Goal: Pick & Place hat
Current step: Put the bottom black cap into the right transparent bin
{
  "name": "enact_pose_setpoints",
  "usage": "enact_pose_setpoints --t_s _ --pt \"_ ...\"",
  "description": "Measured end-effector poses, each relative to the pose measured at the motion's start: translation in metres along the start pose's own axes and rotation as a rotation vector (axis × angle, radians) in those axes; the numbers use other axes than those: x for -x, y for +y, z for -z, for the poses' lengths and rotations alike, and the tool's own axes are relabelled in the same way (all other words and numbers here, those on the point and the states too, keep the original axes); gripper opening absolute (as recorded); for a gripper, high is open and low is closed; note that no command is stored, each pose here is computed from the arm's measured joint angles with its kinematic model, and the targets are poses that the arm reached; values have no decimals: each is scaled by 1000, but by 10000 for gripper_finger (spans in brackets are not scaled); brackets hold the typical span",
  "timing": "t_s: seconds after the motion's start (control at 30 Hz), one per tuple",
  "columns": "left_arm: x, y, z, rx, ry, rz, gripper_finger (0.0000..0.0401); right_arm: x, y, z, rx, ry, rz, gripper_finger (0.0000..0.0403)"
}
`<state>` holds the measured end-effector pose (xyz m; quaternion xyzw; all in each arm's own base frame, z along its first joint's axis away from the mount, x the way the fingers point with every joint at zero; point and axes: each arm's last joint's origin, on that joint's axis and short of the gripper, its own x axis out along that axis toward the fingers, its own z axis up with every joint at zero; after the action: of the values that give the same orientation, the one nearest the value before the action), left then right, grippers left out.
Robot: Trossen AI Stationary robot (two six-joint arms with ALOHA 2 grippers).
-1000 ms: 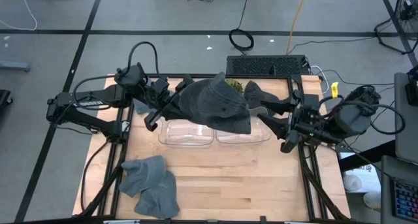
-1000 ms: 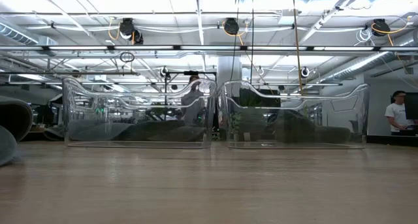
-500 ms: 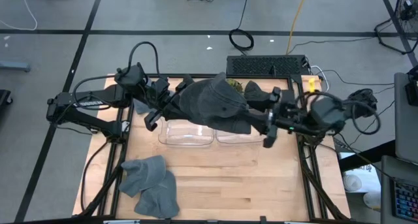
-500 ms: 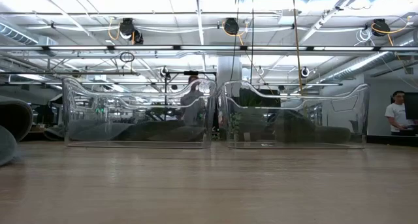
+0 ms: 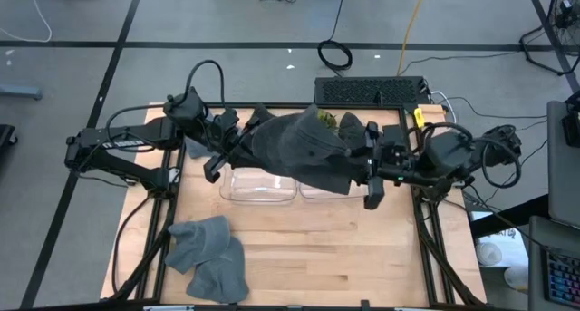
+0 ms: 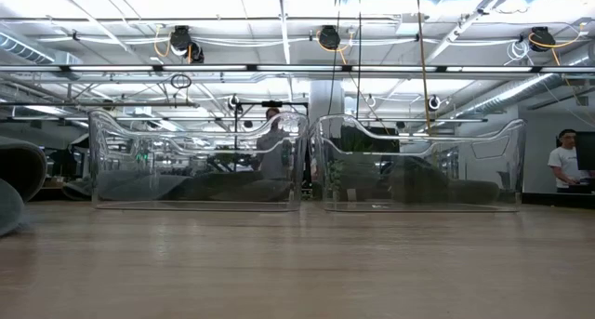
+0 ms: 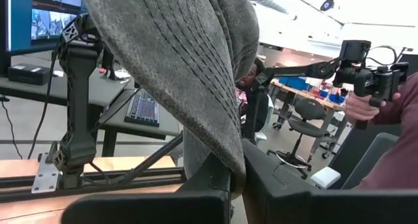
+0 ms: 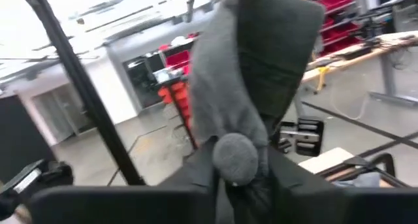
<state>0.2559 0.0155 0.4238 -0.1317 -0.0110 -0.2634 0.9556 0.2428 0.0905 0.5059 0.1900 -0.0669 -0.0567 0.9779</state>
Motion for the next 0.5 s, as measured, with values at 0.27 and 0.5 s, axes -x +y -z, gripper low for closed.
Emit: enact_pose_setpoints --t_s 0.27,0.5 --pt "0 0 1 8 9 -3 9 2 0 -2 -51 2 -31 6" --pt "0 1 2 11 14 -5 13 3 2 -8 -39 -49 -56 3"
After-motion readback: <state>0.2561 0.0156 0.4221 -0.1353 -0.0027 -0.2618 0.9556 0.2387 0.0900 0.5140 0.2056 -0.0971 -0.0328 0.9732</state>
